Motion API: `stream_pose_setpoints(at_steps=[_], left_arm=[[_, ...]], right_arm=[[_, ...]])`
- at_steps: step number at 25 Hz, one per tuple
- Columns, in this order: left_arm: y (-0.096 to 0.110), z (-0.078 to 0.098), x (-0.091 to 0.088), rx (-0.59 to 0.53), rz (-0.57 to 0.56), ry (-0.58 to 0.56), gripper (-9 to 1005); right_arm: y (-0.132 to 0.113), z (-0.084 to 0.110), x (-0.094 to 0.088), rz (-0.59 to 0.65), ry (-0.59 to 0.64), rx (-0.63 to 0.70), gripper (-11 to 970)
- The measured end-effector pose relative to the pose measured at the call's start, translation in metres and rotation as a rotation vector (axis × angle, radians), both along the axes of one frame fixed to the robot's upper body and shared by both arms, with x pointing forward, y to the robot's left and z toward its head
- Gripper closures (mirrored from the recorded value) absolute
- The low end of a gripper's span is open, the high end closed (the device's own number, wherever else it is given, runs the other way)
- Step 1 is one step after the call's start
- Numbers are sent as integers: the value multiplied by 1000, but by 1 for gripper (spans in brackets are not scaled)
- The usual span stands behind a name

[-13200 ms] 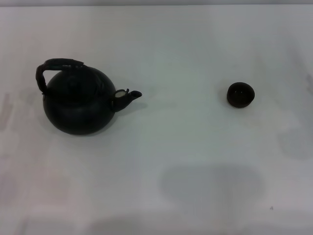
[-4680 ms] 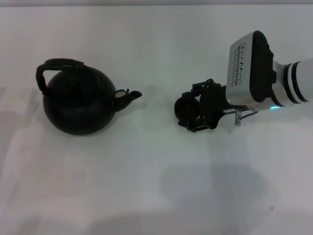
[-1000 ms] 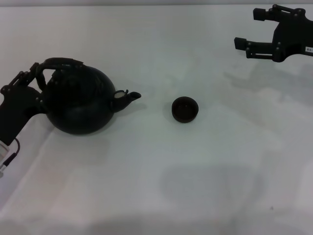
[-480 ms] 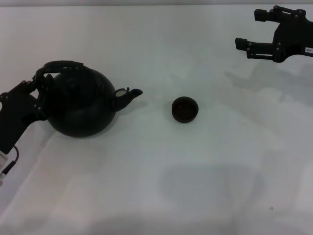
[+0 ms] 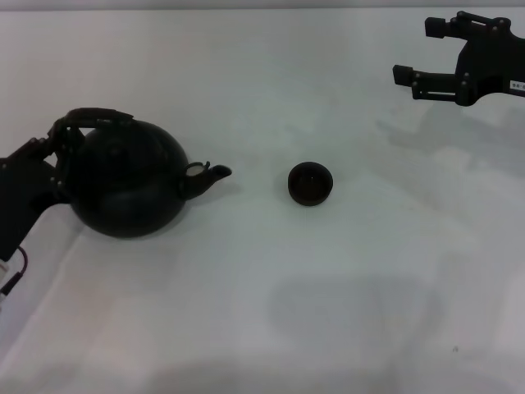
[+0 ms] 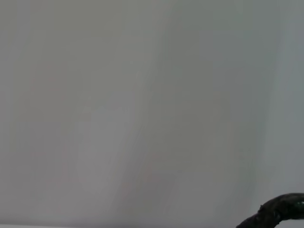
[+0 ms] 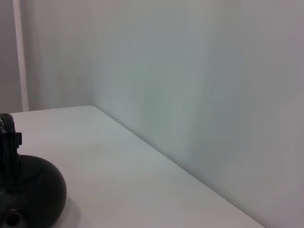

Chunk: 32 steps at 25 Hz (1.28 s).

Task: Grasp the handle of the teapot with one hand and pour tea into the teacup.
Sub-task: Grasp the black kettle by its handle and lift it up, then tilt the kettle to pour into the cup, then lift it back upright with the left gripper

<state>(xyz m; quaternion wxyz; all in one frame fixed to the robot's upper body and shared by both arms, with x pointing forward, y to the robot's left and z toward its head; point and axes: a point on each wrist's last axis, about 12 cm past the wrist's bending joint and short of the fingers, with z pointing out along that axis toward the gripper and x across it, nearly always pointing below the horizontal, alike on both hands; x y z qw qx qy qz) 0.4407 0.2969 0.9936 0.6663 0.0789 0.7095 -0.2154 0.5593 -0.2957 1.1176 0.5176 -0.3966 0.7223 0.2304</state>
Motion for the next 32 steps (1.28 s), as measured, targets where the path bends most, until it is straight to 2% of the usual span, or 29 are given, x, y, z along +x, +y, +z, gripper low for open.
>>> stream_pose_setpoints(at_steps=[6,13,18,23,27,32], left_arm=[[1,4,12,-8,28,-6,836],[-2,17,53,-20,-31,19,850],[-9,35,93,46,-130,62,850],[-23,55,125,102,-205,123,850],[-42,76,143,183,-242,141,851],[-61,97,153,274,-262,188,851]], right_arm=[[0,-2,0,-2,5,0,82],[-1,-8,-1,-12,17,7,82],[-1,-10,-1,-18,5,29,82],[0,-10,-1,-23,-18,51,83],[-6,-10,0,-51,-34,71,83],[-12,-10,-2,-80,-57,96,83]])
